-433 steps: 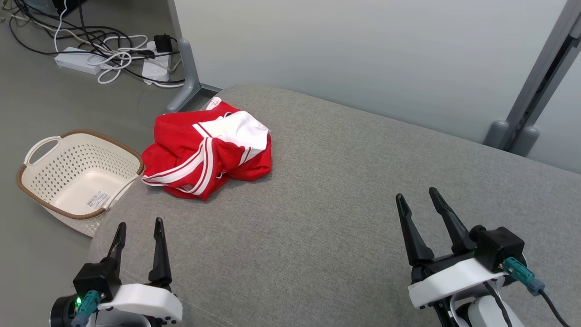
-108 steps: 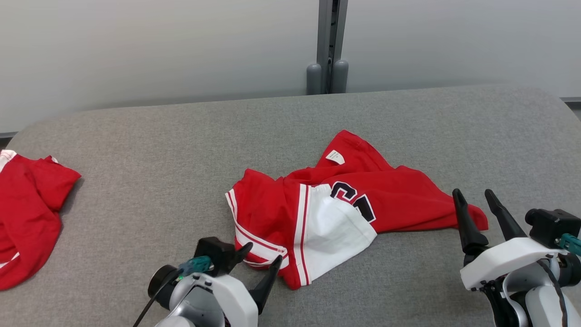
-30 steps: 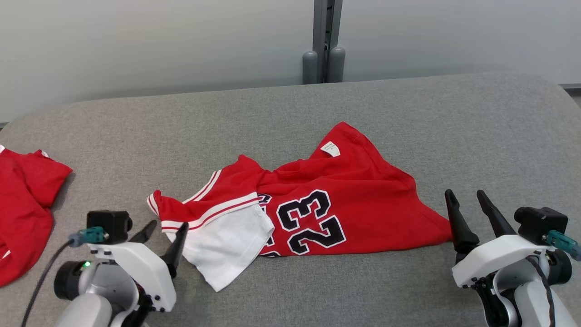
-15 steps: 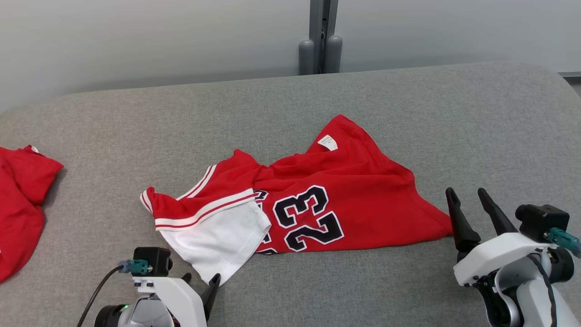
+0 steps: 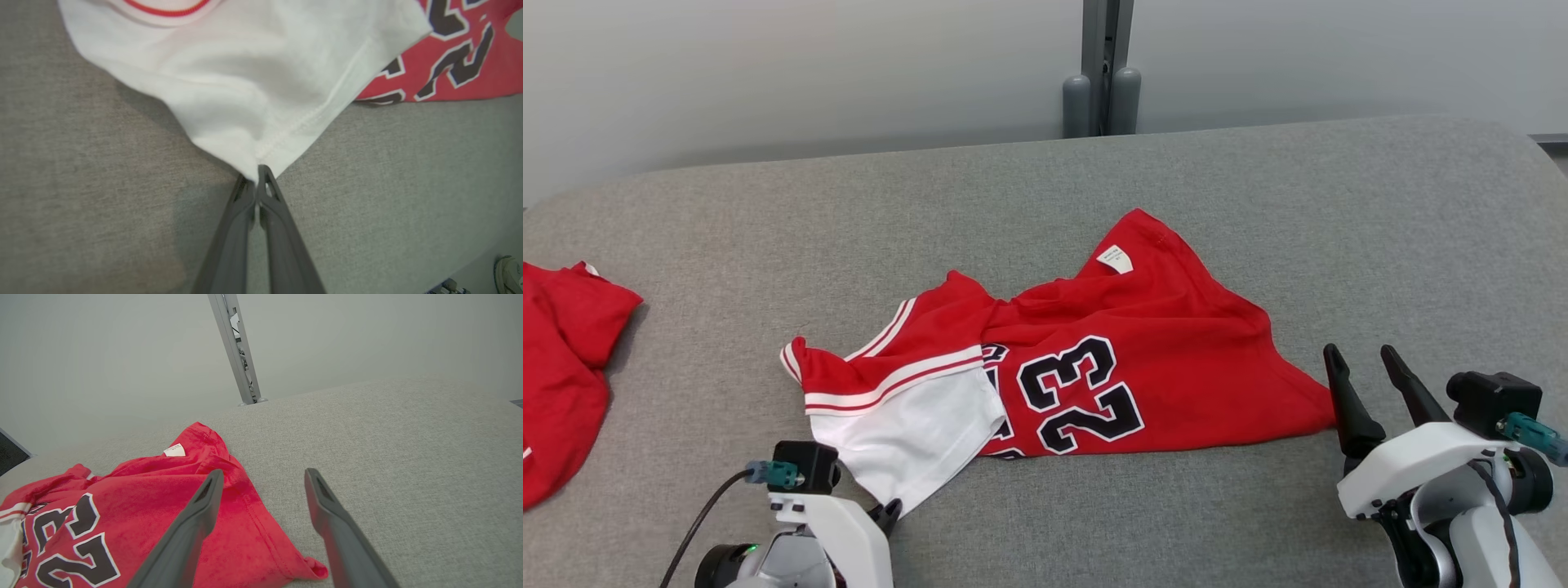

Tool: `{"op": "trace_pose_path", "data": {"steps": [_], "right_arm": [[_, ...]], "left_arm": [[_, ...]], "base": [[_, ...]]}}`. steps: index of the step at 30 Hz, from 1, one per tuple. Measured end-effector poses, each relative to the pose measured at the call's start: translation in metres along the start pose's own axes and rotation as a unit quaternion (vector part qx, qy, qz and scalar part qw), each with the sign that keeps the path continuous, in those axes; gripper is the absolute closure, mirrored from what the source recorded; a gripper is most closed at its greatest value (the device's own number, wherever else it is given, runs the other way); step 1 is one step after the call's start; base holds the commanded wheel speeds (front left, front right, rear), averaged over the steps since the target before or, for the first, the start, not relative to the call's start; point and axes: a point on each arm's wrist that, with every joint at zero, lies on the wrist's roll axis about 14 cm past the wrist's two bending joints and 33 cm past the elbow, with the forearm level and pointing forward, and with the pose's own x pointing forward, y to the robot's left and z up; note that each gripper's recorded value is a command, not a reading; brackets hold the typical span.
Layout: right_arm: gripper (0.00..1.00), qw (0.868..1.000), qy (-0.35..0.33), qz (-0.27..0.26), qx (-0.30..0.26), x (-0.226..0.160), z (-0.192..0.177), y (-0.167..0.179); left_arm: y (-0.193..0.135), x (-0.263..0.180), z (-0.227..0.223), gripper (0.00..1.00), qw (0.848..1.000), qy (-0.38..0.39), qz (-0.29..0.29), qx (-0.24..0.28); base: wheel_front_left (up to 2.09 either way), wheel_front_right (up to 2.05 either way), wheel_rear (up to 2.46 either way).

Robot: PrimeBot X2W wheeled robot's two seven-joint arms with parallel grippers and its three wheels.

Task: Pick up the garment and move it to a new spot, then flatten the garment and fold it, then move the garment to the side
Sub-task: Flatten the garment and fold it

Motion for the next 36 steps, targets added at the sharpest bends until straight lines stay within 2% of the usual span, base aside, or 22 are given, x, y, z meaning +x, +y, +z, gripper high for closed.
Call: {"op": "trace_pose_path", "data": {"steps": [7,20,32,36], "right_arm": [[0.00,1.000,-0.002,0.010,-0.004,0.000,0.003,0.007],[0.00,1.000,0.006,0.019,-0.009,0.001,0.002,0.012],[0.00,1.000,0.013,0.019,-0.011,0.004,-0.001,0.012],[0.00,1.000,0.015,0.018,-0.011,0.004,-0.003,0.012]], "left_arm": [[0.022,-0.037,0.013,1.00,1.000,-0.027,0.013,-0.003],[0.045,-0.089,-0.010,1.00,0.998,-0.001,0.043,-0.038],[0.048,-0.085,-0.042,1.00,0.995,0.054,0.054,-0.057],[0.043,-0.076,-0.040,1.00,0.996,0.048,0.047,-0.057]], "base": [[0.00,0.00,0.00],[0.00,0.00,0.00],[0.00,0.00,0.00],[0.00,0.00,0.00]]}}
